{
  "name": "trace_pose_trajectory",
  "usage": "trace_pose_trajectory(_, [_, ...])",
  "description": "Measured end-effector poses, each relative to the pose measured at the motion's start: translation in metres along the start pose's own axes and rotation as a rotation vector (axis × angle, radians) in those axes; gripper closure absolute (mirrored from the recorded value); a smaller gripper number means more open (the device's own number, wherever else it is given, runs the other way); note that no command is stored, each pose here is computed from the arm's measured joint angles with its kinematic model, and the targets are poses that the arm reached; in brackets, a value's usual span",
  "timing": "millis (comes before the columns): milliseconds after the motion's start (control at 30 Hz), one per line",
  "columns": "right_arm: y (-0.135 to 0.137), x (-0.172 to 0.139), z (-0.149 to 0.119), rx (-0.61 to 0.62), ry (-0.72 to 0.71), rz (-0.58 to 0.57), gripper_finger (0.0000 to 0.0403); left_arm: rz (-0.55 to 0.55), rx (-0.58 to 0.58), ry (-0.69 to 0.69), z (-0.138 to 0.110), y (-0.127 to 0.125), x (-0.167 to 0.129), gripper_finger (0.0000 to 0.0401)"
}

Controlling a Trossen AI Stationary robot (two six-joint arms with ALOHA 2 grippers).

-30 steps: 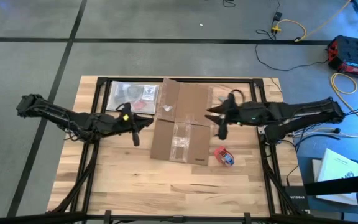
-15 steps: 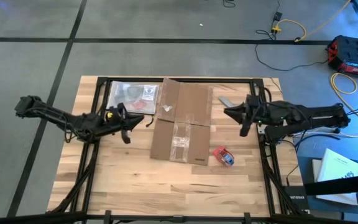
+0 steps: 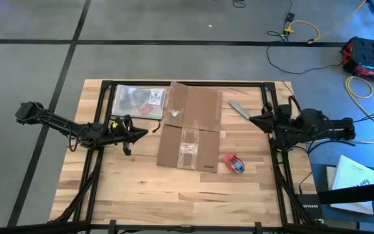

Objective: Unpack boxes
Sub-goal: Return to Home Position

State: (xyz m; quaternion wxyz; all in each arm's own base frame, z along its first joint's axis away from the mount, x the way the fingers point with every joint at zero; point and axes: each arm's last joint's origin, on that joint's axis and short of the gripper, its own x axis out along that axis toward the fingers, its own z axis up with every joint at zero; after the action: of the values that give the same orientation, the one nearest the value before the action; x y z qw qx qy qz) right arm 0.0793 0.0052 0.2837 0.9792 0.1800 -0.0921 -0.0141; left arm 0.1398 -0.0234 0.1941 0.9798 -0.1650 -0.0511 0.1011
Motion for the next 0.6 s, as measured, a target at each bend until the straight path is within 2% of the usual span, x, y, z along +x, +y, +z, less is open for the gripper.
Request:
trace_pose_trajectory(233, [-0.007,-0.016,-0.021,-0.008,-0.139,0.178,0.0403,-0.108,-0.065,-0.002,-0.009,0.005,-0.010,0.0401])
trace_pose_trajectory(433, [-0.010,-0.010,-0.041,-0.041,0.002,0.224,0.0403,-0.247,-0.084,0.084,-0.017,0.007,-0.012,0.0401])
trace_pose_trajectory(600, [-0.012,-0.012,-0.048,-0.025,0.049,0.219,0.0403,-0.202,-0.016,0.199,-0.029,0.014,-0.012,0.0401])
